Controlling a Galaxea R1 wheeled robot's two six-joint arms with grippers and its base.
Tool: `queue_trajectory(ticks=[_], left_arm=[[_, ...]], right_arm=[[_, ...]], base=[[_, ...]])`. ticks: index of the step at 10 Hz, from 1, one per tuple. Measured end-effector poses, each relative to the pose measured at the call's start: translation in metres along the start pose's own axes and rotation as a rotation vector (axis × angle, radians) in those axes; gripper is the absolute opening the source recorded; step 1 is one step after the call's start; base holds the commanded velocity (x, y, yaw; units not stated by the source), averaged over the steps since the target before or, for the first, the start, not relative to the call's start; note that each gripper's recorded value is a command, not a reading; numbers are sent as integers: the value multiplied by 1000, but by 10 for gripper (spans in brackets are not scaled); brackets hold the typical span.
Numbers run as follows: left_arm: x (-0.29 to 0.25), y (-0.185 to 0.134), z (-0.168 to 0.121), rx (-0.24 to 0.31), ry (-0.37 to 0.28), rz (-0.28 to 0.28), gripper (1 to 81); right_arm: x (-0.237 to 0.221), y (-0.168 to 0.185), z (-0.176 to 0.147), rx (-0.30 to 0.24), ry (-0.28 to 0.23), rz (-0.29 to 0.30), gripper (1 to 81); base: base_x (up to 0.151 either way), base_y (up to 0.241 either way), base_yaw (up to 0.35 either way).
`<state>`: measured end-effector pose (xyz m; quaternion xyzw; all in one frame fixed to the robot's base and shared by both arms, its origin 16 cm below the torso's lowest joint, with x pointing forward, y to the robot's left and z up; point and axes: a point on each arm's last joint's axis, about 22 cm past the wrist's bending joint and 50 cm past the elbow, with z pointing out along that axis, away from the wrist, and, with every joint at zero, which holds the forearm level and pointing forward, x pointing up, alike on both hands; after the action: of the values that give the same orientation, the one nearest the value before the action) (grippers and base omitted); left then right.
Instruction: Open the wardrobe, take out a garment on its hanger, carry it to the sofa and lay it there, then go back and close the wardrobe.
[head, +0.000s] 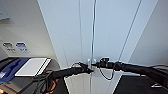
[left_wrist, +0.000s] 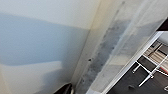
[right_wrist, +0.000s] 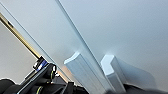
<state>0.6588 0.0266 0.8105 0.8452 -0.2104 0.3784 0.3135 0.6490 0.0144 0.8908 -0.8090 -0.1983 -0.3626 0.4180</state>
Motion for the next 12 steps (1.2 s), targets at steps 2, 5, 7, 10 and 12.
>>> queue_trajectory(ticks=[2,5,7,10,12], left_arm=[[1,13,-12,-44,17,5,811],[-14,30,-32,-111,4,-7,811],[-25,39,-47,-144,2,-11,811],[-45,55,-82,-203,-6,-20,811],[-54,65,-109,-235,7,-25,811]], right_arm=[[-3,-1,0,6,11,-4,811],[-7,-4,-3,20,3,-6,811],[-13,-8,-6,31,-1,-22,811],[-19,-13,-11,46,-6,-26,811],[-25,-17,-16,57,-14,-27,811]], base=[[0,0,0],[0,0,0],[0,0,0],[0,0,0],[0,0,0]])
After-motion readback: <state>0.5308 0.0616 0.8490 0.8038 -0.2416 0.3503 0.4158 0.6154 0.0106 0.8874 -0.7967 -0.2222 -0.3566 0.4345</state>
